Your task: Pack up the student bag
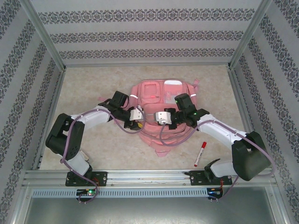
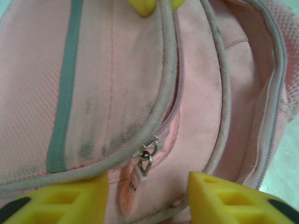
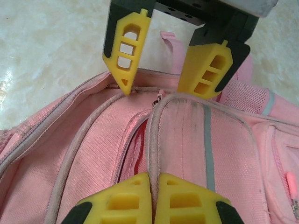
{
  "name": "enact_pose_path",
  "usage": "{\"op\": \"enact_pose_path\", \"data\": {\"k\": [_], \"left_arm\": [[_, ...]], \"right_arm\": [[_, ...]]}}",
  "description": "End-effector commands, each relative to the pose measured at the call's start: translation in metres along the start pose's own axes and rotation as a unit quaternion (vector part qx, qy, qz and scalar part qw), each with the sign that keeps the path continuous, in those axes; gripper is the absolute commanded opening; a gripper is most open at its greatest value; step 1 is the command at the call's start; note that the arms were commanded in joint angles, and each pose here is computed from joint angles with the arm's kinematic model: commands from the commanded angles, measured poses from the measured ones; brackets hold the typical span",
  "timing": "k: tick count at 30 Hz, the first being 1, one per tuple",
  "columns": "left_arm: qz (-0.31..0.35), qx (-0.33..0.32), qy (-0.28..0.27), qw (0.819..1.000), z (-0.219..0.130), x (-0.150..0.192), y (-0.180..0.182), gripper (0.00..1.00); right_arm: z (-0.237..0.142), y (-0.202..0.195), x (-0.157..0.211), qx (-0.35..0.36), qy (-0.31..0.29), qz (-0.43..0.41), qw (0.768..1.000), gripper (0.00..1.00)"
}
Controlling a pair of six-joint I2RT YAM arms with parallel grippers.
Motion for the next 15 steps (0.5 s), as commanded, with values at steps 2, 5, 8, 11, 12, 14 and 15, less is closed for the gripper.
{"op": "enact_pose_path", "data": {"k": [2,5,8,11,12,14,15], "left_arm": [[0.015,-0.027,-0.001,1.000,0.008,-0.003,0.006,0.27],[0.001,-0.049,0.029,0.998,0.006,0.000,0.011,0.11],[0.011,-0.057,0.042,0.997,0.002,0.000,0.012,0.00],[0.019,-0.065,0.051,0.996,-0.002,0.002,0.013,0.00],[0.016,-0.068,0.050,0.996,-0.005,0.002,0.015,0.00],[0.010,-0.070,0.047,0.996,-0.013,0.002,0.019,0.00],[0.009,-0.075,0.045,0.996,-0.018,0.003,0.021,0.00]], "right_arm": [[-0.007,0.006,-0.011,-0.008,-0.043,-0.006,0.999,0.00],[-0.008,0.007,-0.010,-0.005,-0.040,-0.007,0.999,0.00],[-0.010,0.009,-0.009,-0.004,-0.036,-0.011,0.999,0.00],[-0.011,0.011,-0.008,-0.004,-0.033,-0.015,0.999,0.00],[-0.011,0.013,-0.007,-0.006,-0.031,-0.018,0.999,0.00],[-0.010,0.017,-0.005,-0.011,-0.024,-0.027,0.999,0.00],[-0.009,0.019,-0.004,-0.014,-0.018,-0.032,0.999,0.00]]}}
Point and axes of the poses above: each hand's point on the last joint's axis, 136 mm out from that joint toward the fingers, its own z axis out along the fingers, its own y axis along the line the jaws close on, x = y × z, the point moved 8 cm from there along -z, back along the fingers, and after that the axes turned 9 degrees about z, right-handed, at the moved point
